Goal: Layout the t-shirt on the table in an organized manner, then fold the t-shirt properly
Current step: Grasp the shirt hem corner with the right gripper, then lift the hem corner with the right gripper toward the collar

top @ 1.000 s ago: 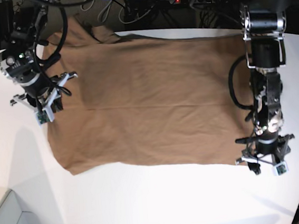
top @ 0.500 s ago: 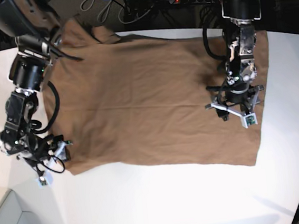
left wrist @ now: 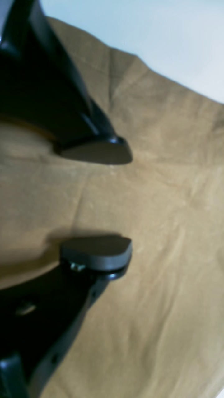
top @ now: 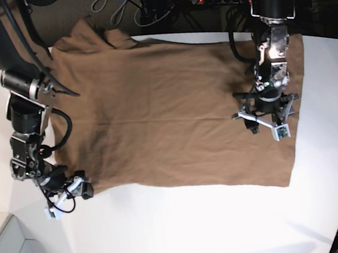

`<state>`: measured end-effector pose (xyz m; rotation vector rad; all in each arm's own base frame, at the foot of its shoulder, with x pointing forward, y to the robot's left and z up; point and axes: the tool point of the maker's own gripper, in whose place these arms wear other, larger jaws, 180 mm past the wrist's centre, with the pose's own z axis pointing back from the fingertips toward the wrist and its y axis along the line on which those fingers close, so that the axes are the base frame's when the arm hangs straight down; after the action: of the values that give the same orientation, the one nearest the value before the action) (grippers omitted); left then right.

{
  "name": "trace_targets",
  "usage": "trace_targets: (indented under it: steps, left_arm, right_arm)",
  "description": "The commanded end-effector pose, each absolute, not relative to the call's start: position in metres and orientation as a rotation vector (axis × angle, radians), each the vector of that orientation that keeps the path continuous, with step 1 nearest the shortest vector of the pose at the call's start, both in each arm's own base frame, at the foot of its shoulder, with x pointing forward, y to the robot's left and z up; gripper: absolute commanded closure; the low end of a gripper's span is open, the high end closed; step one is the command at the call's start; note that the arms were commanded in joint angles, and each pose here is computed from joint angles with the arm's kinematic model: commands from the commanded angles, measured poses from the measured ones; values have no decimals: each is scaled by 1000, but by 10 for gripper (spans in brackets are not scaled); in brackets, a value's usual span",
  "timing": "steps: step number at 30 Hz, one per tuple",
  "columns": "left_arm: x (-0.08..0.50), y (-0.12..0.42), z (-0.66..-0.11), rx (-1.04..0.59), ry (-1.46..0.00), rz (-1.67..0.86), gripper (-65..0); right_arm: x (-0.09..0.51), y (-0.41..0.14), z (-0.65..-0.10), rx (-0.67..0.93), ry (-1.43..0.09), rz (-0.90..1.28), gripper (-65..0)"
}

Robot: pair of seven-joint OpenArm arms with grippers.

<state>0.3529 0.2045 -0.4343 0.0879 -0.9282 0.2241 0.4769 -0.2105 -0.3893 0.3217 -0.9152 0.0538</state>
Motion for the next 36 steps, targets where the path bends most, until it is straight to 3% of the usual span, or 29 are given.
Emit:
trace_targets:
  steps: [1, 11, 13, 17, 18, 21, 28, 36]
  left_arm:
    - [344, 206, -445, 82, -867, 237, -361]
    - [343, 206, -445, 79, -865, 240, -361]
    - [342, 206, -446, 81, -862, 238, -361]
    - [342, 206, -446, 80, -862, 239, -361]
    - [342, 206, -446, 80, -862, 239, -361]
    - [342, 206, -446, 80, -862, 239, -361]
    - [342, 206, -446, 80, -860, 239, -361]
    - [343, 206, -445, 79, -863, 241, -361]
  right_arm:
    - [497, -217, -359, 318, -1013, 41, -380]
    - [473, -213, -393, 319, -951, 24, -358]
    - [471, -211, -396, 323, -945, 24, -283]
    - [475, -205, -391, 338, -962, 27, -37]
    - [476, -205, -389, 336, -966, 28, 0]
    - [486, -209, -362, 298, -1043, 58, 0]
    - [439, -189, -321, 156, -1218, 196, 0]
    - [323, -107, -332, 179, -1177, 474, 0]
